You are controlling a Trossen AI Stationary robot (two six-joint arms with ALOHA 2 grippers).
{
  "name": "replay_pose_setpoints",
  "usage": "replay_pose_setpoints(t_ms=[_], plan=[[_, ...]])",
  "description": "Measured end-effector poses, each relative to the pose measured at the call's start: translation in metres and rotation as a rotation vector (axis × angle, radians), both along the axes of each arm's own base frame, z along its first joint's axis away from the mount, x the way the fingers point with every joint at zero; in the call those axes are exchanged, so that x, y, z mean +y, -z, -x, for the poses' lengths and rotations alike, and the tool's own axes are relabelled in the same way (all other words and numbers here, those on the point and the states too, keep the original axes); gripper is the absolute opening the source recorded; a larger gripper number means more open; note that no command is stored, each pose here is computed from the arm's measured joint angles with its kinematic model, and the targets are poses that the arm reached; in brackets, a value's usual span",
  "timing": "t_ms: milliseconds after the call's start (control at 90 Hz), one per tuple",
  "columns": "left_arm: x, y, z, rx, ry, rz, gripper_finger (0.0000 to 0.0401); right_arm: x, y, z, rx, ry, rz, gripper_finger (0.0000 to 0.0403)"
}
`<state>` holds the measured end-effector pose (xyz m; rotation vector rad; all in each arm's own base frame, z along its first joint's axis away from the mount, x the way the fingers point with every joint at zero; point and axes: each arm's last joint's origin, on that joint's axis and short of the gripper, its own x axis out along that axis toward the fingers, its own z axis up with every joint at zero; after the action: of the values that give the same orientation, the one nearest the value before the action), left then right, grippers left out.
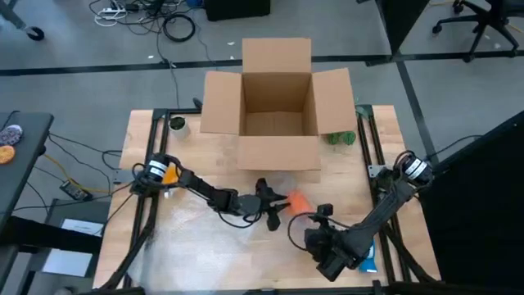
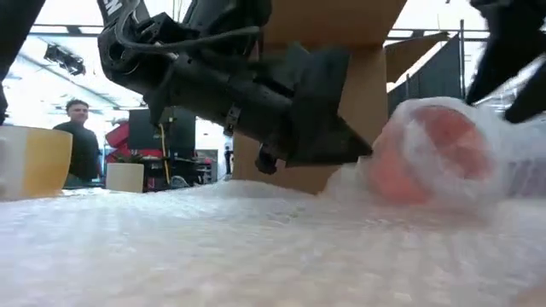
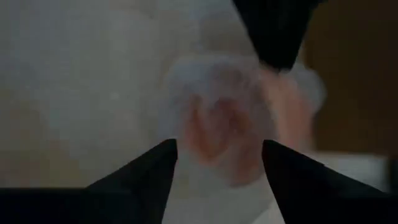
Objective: Wrap mug
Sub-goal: Wrap the orange mug with the bubble wrap
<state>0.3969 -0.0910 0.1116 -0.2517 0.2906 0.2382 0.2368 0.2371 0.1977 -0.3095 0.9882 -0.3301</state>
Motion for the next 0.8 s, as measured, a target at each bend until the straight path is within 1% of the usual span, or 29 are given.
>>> replay_pose_setpoints(t_ms=[67, 133, 267, 367, 511, 567, 611, 733, 800], plan=[[0.0, 0.003, 0.001, 0.022, 0.005, -0.004, 0.0108, 0.006, 0.0, 0.004, -0.045, 0.044, -0.052, 0.0193], [0.0, 0.003, 0.001, 0.025, 0.004, -0.005, 0.0108, 0.008, 0.003, 0.007, -0.098, 0.076, -0.07, 0.0179], [0.0, 0.003, 0.001, 0.021, -0.004, 0.012, 0.0108, 0.002, 0.018, 0.01, -0.135, 0.137, -0.052, 0.0136], [0.0, 0.002, 0.001, 0.016, -0.01, 0.013, 0.0108, -0.003, 0.033, 0.004, -0.141, 0.166, -0.039, 0.0095], [0.0, -0.002, 0.0, 0.001, 0.004, 0.021, 0.0108, -0.009, 0.051, -0.006, -0.138, 0.199, 0.012, 0.0033], [-0.001, -0.01, 0.0, -0.015, 0.024, 0.013, 0.0108, -0.011, 0.055, -0.008, -0.129, 0.206, 0.023, 0.0012], [-0.001, -0.021, 0.001, -0.038, 0.041, -0.002, 0.0108, -0.011, 0.057, -0.009, -0.124, 0.206, 0.03, 0.0005], [0.004, -0.054, 0.004, -0.097, 0.052, -0.081, 0.0108, -0.012, 0.057, -0.008, -0.112, 0.197, 0.044, 0.0011], [0.012, -0.066, 0.001, -0.118, 0.03, -0.14, 0.0108, -0.011, 0.057, -0.007, -0.091, 0.171, 0.059, 0.001]])
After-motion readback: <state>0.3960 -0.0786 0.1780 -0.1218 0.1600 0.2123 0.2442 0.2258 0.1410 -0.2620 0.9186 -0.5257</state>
